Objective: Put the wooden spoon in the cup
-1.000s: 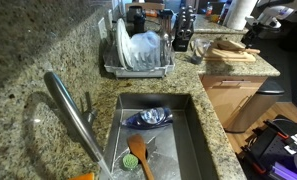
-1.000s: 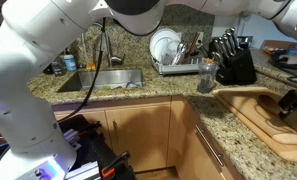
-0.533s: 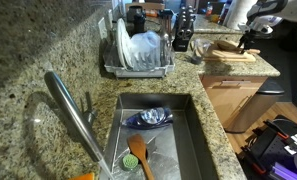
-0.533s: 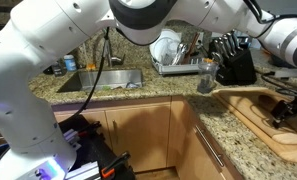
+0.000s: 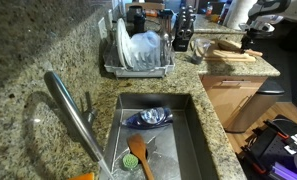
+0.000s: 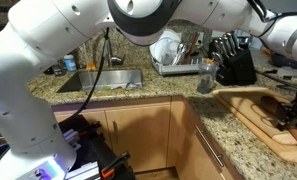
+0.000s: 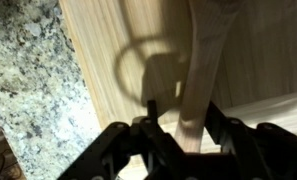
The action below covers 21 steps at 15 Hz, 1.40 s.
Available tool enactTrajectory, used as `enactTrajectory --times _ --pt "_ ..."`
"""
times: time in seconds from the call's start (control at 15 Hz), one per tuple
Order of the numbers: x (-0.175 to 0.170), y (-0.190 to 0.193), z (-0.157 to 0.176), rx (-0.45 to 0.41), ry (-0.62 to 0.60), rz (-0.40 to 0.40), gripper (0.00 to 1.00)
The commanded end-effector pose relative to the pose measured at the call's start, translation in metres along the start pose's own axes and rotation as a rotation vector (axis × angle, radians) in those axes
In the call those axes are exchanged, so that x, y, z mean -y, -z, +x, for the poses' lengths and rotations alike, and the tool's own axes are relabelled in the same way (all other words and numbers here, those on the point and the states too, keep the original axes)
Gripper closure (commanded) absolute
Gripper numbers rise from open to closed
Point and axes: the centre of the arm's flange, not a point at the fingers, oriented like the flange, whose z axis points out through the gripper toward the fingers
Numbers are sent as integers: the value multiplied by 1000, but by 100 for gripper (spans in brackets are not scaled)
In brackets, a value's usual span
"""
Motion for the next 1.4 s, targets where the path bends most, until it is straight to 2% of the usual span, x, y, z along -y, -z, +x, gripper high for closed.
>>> enactTrajectory --times 0.0,0.13,0.2,0.27,0.6,0.73,1.0,1.13,1.2,1.33 --pt "16 -34 10 -22 -56 -43 81" --pt "21 -34 9 4 -114 -38 95" --pt "22 -31 9 23 -138 -32 97" --pt "23 -23 9 74 -164 -18 94" --pt "8 26 27 326 -260 27 94" --pt "-1 50 34 416 -280 77 94" --pt "-8 106 25 544 -200 243 94" --pt "-11 128 31 586 -171 288 94" --pt "25 116 19 523 -194 258 75" --pt "22 132 21 544 -179 277 75"
